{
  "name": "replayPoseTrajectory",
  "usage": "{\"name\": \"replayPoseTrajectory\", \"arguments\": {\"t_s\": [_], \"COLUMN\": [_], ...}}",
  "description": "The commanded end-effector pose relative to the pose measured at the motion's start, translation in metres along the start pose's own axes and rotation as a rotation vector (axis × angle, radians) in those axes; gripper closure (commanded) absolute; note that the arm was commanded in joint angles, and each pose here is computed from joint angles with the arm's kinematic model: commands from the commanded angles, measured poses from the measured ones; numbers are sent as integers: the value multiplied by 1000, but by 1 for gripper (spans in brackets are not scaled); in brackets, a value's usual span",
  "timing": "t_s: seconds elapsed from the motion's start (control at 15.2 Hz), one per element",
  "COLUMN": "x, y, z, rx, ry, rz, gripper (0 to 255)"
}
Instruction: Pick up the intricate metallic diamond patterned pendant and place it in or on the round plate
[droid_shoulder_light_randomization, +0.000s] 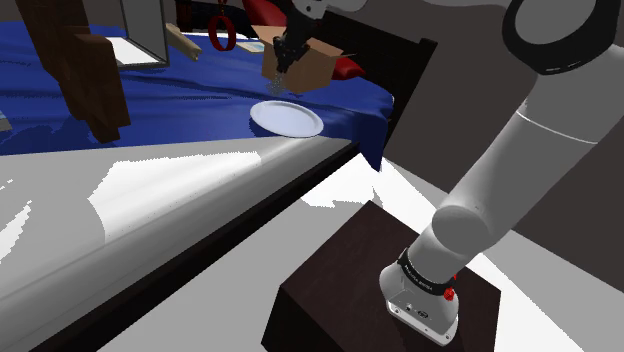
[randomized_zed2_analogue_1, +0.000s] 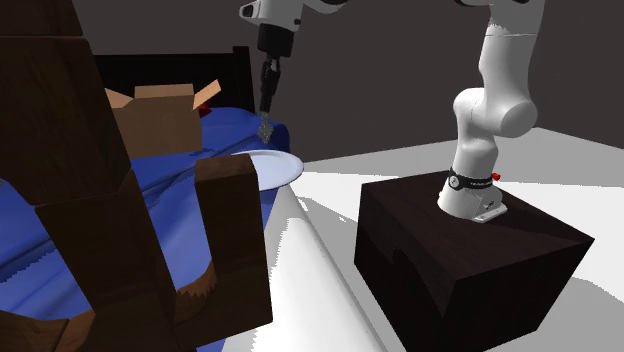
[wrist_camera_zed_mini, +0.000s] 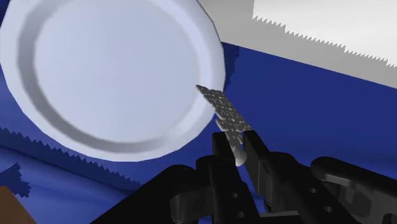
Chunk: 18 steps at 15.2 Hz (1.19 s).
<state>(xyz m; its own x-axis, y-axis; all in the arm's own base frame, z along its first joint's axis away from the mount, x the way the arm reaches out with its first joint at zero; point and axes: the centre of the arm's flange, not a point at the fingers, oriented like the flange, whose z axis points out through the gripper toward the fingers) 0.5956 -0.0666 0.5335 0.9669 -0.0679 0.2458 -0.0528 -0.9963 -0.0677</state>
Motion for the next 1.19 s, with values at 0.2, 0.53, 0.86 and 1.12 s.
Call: {"name": "replayPoseTrajectory", "arguments": {"t_s": [0.2, 0.53, 0.86, 1.12], "x": [20, 35, 28, 23], "y": [62, 108, 109, 111], "z": [-4, -3, 22, 43], "rx": [0, 0, 0, 0], "ry": [0, 0, 0, 0], "rz": [-1, -1, -1, -1], "gripper": [255, 255, 255, 255]}}
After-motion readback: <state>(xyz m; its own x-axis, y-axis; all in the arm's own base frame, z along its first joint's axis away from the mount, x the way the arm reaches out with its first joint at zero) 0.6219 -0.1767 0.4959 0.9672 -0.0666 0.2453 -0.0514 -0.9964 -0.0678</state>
